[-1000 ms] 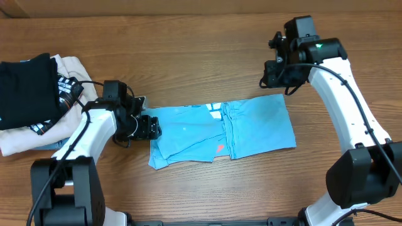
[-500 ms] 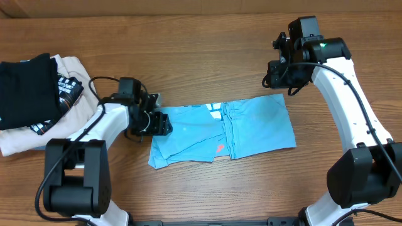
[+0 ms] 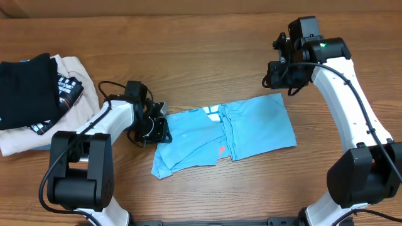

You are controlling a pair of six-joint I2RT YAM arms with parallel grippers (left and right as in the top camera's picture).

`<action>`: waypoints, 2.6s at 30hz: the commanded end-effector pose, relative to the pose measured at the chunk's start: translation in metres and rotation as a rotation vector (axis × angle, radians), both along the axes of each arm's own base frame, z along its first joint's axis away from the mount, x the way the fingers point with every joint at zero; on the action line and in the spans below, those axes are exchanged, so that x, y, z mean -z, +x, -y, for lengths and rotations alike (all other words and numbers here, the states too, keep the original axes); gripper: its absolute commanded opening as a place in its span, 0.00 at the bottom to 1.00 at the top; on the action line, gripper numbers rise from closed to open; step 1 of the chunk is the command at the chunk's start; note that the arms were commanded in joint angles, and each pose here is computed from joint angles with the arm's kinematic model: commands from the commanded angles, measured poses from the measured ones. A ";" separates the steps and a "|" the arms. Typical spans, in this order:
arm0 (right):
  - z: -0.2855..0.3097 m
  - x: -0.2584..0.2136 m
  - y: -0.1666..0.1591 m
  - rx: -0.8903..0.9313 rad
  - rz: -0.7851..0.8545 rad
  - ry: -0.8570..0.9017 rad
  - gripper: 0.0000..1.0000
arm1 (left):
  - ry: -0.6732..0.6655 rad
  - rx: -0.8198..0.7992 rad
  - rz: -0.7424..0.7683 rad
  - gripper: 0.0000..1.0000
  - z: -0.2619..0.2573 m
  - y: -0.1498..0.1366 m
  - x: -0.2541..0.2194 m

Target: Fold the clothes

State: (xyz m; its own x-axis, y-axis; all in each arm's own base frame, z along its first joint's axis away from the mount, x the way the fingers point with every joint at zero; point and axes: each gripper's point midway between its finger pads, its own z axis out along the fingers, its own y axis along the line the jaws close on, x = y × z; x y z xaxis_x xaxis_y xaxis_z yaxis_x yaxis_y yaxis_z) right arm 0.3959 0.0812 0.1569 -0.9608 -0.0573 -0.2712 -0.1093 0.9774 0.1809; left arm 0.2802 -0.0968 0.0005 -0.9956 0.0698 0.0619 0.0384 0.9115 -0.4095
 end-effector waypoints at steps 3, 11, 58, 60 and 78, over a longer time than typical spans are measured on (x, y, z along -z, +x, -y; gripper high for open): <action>0.001 -0.008 0.002 0.004 0.024 0.002 0.33 | 0.174 -0.036 -0.035 0.46 -0.040 0.005 0.018; 0.001 -0.008 0.001 0.004 0.019 0.001 0.33 | 0.170 -0.065 -0.002 0.23 -0.040 0.017 0.015; 0.001 -0.008 0.001 0.004 0.018 0.001 0.33 | 0.097 -0.076 0.001 0.57 -0.037 0.021 0.010; 0.001 -0.008 0.001 0.004 0.018 0.001 0.33 | 0.091 -0.077 0.001 0.57 -0.036 0.021 0.010; 0.009 -0.007 0.002 0.017 0.024 -0.040 0.33 | 0.280 -0.111 0.021 0.04 -0.082 0.037 -0.005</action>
